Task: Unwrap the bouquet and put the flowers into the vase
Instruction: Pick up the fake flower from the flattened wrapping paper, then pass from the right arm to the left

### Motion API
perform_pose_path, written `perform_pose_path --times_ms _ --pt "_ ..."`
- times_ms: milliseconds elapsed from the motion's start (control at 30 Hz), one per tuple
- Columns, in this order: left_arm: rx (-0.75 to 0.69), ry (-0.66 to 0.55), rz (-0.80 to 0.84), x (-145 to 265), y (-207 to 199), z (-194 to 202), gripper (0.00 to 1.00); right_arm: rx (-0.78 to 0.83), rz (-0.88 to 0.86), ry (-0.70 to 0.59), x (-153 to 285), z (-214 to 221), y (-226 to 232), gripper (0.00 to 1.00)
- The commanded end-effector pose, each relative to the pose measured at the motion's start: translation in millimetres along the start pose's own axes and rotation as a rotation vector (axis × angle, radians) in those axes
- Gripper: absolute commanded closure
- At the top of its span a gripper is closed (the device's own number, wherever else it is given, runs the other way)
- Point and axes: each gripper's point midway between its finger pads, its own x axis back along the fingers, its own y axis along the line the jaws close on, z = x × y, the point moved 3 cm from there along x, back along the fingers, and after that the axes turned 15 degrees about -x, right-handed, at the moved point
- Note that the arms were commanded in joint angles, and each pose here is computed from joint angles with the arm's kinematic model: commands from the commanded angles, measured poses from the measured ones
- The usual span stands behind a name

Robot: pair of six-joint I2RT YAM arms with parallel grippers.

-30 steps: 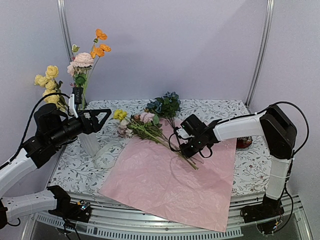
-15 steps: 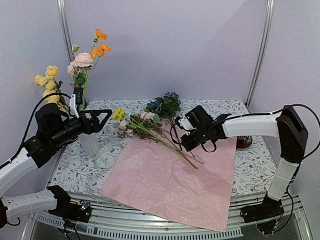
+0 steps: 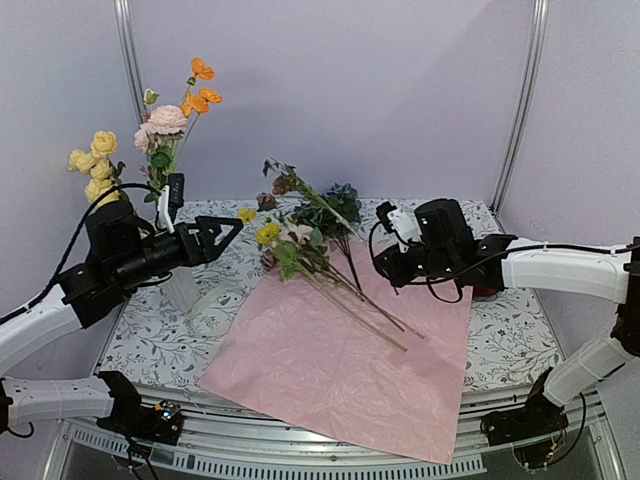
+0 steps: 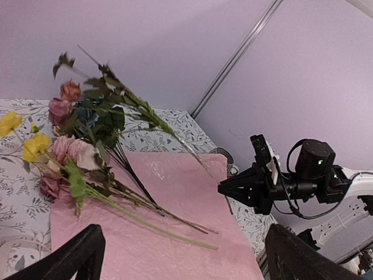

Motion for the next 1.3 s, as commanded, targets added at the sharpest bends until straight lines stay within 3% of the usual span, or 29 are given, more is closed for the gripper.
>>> perform_pose_path --times_ms 0,367,400,467,567,867,1267 --pt "0.039 -0.049 0.067 -13 -24 -6 0.02 -0.042 -0.109 -0.177 29 -33 15 0.96" --pt "-0.022 -0.155 0.231 -61 -86 -19 0.02 -0.028 -0.378 -0.369 94 -44 43 0.96" --pt "-0.031 -0.169 0.242 -65 -90 -22 0.04 -0.020 -0.407 -0.381 99 -44 46 0.96" --pt "-0.063 -0.220 0.270 -73 -100 -30 0.19 -0.005 -0.468 -0.403 109 -43 52 0.96" --pt "-0.085 -0.266 0.298 -83 -111 -41 0.22 0.000 -0.555 -0.445 125 -43 60 0.96" --pt "-0.123 -0.450 0.409 -79 -133 -78 0.31 0.016 -0.693 -0.458 137 -37 84 0.96" --pt "-0.141 -0.514 0.466 -70 -143 -91 0.40 0.004 -0.817 -0.393 126 -25 113 0.97"
